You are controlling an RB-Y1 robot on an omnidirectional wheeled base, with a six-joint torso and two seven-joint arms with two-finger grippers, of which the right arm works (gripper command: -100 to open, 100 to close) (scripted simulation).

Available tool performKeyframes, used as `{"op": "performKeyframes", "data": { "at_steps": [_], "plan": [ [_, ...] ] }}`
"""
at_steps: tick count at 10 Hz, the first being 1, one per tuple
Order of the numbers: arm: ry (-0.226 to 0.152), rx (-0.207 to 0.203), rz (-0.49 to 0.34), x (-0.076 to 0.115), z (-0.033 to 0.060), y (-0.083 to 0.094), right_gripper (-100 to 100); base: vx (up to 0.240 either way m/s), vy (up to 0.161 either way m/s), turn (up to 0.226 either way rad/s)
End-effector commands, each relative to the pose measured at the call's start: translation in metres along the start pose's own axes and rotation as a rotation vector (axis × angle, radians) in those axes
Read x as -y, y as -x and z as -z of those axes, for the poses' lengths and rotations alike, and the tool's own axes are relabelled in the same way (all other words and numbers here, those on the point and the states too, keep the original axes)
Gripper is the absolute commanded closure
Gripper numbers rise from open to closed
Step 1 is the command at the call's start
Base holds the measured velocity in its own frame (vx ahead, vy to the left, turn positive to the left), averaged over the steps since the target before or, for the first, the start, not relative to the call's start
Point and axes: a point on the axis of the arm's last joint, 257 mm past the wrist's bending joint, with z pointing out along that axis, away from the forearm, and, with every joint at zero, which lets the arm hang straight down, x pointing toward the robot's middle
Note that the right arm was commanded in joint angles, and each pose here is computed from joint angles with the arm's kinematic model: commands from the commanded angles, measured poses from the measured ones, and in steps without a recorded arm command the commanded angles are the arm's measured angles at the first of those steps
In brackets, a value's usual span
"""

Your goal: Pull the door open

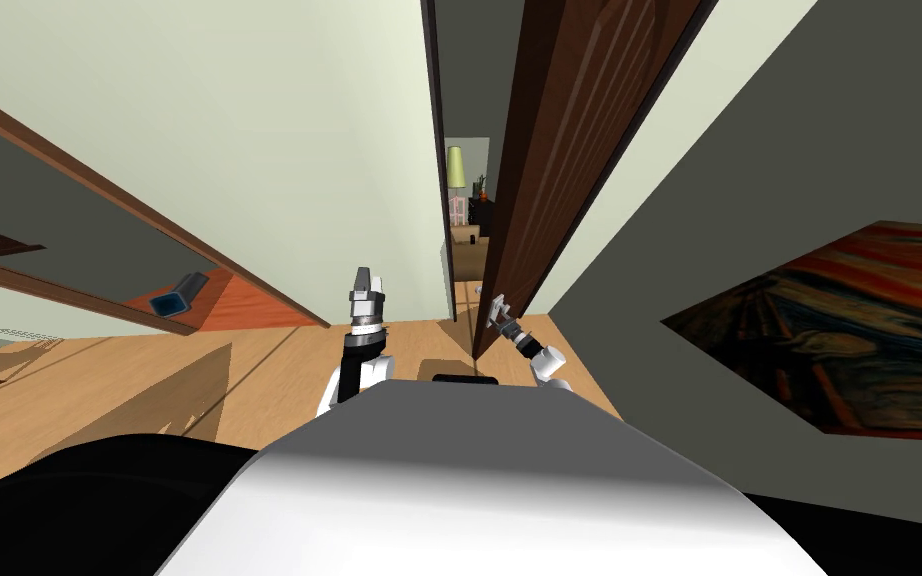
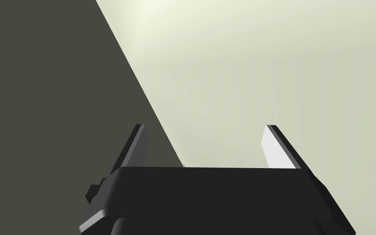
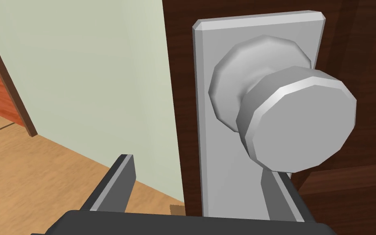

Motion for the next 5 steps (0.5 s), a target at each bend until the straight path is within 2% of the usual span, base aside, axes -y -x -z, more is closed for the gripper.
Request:
{"op": "performKeyframes", "data": {
  "at_steps": [1, 3, 5],
  "plan": [
    [0.0, 0.0, 0.0, 0.0, 0.0, 0.0, -100, -0.002, 0.01, 0.026],
    [0.006, 0.017, -0.014, -0.014, -0.0045, -0.003, -100, -0.012, -0.001, 0.079],
    [0.01, 0.02, -0.016, -0.019, -0.0059, -0.006, -100, -0.012, -0.006, 0.036]
  ]
}}
